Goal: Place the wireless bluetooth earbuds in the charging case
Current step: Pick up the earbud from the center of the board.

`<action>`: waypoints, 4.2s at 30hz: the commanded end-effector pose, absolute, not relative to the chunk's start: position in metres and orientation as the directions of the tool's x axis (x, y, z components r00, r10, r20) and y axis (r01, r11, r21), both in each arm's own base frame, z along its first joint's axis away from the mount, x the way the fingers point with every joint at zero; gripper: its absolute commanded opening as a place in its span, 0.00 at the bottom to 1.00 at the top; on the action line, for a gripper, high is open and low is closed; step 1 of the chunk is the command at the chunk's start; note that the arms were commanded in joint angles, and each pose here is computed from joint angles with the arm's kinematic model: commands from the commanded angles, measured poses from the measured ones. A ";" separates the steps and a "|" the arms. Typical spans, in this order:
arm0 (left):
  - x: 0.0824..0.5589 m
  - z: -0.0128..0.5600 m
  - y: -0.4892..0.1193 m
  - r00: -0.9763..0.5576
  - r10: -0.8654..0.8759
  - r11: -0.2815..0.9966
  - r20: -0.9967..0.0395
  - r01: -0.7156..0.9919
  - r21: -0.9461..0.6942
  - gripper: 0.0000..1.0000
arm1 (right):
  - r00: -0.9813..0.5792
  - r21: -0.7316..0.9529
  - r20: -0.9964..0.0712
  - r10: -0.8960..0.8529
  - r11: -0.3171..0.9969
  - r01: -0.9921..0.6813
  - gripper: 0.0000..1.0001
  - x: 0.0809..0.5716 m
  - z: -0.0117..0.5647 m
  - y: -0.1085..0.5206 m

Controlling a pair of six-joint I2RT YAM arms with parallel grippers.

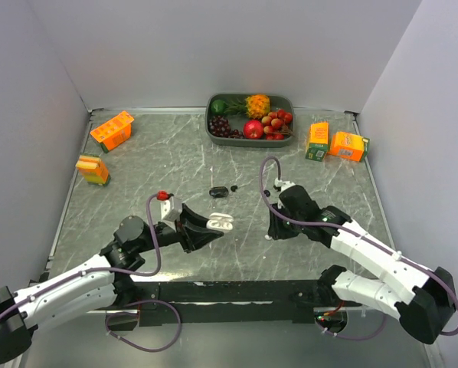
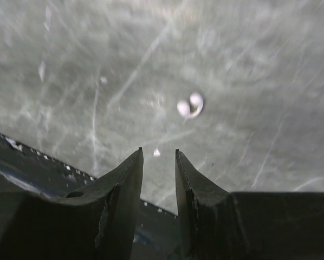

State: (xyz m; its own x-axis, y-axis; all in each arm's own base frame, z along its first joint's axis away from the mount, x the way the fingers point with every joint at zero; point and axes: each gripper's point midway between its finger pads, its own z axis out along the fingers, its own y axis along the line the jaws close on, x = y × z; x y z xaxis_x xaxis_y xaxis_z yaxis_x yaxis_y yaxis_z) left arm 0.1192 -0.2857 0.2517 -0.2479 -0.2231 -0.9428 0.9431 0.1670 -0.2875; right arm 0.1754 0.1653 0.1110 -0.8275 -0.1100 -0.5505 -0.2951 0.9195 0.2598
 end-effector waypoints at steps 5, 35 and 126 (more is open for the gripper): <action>0.129 0.267 -0.275 -0.196 -0.307 0.261 -0.931 0.924 -0.280 0.01 | -0.886 0.334 -0.462 -0.034 0.919 -0.209 0.33 0.177 0.079 0.173; 0.125 0.253 -0.280 -0.223 -0.295 0.275 -0.929 0.911 -0.306 0.01 | -0.927 0.314 -0.374 0.027 0.944 -0.098 0.22 0.189 0.025 0.156; 0.124 0.252 -0.276 -0.222 -0.307 0.308 -0.925 0.897 -0.317 0.01 | -0.930 0.325 -0.362 -0.062 0.927 -0.188 0.27 0.224 0.006 0.197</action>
